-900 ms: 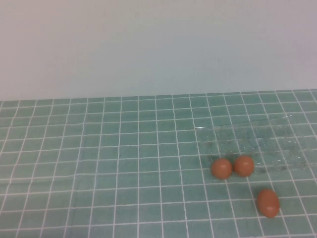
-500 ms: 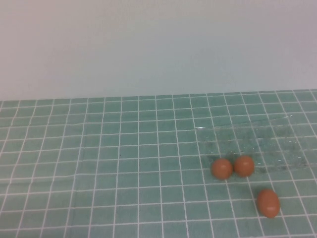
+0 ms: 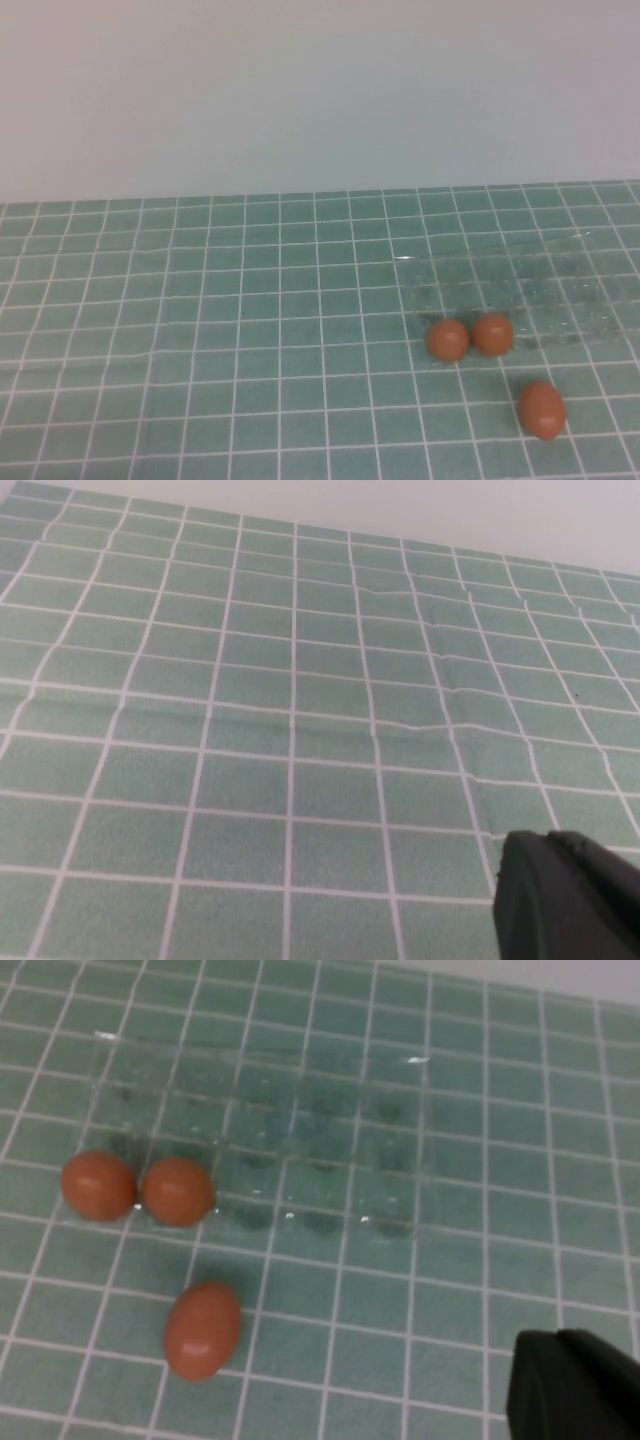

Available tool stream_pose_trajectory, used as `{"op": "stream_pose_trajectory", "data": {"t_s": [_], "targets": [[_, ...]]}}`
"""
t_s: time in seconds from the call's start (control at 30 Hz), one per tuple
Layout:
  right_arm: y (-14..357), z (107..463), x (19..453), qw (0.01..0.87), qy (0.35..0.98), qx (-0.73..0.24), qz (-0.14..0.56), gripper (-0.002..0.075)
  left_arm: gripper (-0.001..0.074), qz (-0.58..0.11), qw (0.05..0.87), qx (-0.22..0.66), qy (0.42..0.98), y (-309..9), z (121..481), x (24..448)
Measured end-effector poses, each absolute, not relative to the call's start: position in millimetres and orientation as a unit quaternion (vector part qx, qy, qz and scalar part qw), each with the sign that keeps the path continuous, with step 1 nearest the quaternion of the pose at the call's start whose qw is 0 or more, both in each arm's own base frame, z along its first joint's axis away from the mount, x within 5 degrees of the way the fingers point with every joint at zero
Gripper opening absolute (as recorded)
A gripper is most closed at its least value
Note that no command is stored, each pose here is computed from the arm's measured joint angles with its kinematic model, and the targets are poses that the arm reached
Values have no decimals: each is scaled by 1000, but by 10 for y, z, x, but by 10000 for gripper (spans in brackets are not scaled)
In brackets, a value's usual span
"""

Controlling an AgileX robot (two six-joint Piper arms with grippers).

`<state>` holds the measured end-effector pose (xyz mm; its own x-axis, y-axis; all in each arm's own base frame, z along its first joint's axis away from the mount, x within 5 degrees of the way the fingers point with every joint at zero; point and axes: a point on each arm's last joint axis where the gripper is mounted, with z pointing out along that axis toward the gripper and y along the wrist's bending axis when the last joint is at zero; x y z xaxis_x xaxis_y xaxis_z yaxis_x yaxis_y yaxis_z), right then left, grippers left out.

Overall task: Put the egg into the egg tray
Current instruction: Pick up the egg

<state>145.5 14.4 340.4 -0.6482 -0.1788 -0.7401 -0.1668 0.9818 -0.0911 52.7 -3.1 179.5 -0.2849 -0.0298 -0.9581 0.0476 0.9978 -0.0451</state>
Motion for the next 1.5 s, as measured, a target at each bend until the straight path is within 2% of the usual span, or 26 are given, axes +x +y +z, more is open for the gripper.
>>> {"op": "stream_pose_trajectory", "data": {"t_s": [0.2, 0.43, 0.53, 0.73, 0.83, 1.07, 1.3, 1.5], "targets": [[277, 3183, 1733, 341, 931, -127, 32, -2, -4, -32, 598, 6, 801, -31, 1795, 527], [506, 3107, 1980, 272, 943, -176, 70, 21, -4, -32, 598, 6, 801, -31, 1795, 527], [624, 3047, 2093, 239, 948, -191, 82, 108, -4, -32, 598, 6, 801, -31, 1795, 527], [770, 2714, 2333, 160, 969, -162, 94, 412, -4, -32, 598, 6, 801, -31, 1795, 527], [800, 2516, 2440, 121, 977, -151, 92, 494, -4, -32, 598, 6, 801, -31, 1795, 527], [916, 2186, 2686, 76, 983, -129, 104, 522, -4, -32, 598, 6, 801, -31, 1795, 527], [1169, 2045, 2868, 67, 983, -127, 115, 523, -4, -32, 598, 6, 801, -31, 1795, 527], [1334, 1930, 2951, 48, 991, -98, 83, 523, -4, -32, 598, 6, 801, -31, 1795, 527]]}}
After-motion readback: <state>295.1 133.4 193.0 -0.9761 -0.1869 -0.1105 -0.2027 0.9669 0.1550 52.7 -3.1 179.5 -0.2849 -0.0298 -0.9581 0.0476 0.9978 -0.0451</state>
